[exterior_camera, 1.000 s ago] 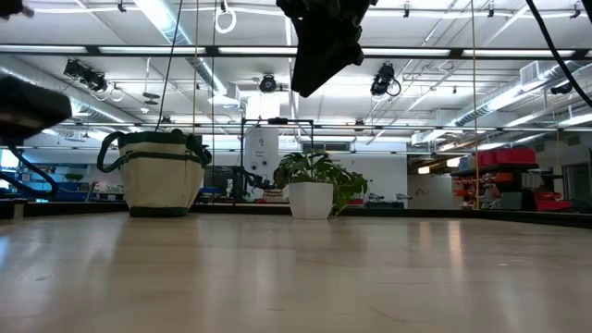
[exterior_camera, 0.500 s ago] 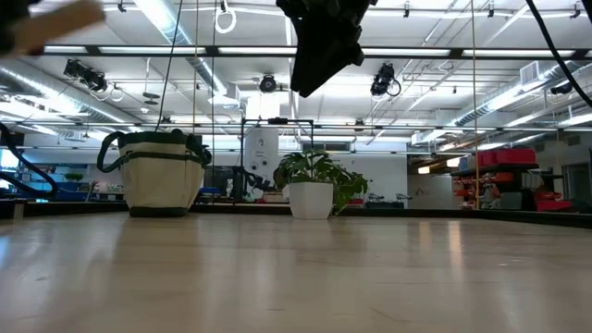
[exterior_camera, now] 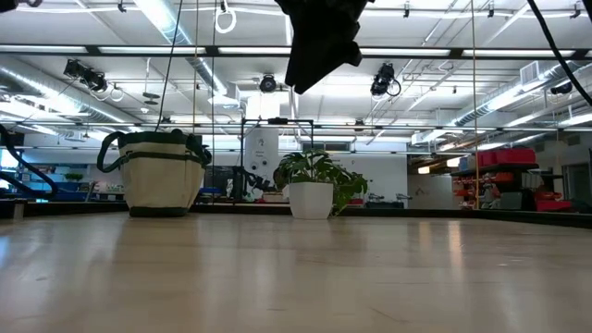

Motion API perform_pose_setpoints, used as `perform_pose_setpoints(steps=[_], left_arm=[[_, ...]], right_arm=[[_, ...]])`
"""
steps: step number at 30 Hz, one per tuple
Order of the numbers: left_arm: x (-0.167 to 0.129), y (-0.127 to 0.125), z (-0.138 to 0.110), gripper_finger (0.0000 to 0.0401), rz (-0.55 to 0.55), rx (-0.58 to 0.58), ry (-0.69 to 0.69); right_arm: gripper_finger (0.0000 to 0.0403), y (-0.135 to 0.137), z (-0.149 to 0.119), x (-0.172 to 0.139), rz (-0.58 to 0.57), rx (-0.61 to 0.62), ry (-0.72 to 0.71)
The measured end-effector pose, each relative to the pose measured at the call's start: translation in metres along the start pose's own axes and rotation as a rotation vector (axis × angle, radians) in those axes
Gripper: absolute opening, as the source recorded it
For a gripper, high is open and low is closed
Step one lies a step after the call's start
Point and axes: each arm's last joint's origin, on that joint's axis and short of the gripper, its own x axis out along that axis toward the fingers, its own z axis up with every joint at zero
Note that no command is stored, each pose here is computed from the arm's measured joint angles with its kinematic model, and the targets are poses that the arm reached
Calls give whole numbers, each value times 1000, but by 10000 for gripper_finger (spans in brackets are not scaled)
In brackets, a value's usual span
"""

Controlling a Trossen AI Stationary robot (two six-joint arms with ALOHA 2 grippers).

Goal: Pick & Place Garden tools in Gardening bag
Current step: Put the light brown hand rake into the green gardening bag

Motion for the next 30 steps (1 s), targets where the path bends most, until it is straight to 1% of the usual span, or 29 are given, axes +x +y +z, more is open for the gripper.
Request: perform_pose_setpoints(steps=[5,10,14,17,23,28,30], left_arm=[[-8,24,3,71,59,-23,-61],[-16,50,5,71,148,-43,-125],[-23,71,3,71,193,-91,-174],[-25,85,-8,71,242,-117,-224],[-24,106,-38,71,337,-238,-346],[-24,119,-56,71,418,-337,-411],[-24,122,-61,71,417,-376,-418]], right_arm=[[132,1,2,0,11,4,-24],[132,2,4,0,17,7,-38],[132,2,4,0,19,2,-42],[132,2,4,0,19,-11,-44],[132,4,7,-1,30,-23,-70],[132,5,9,-1,39,-39,-95],[132,6,11,-1,46,-48,-114]])
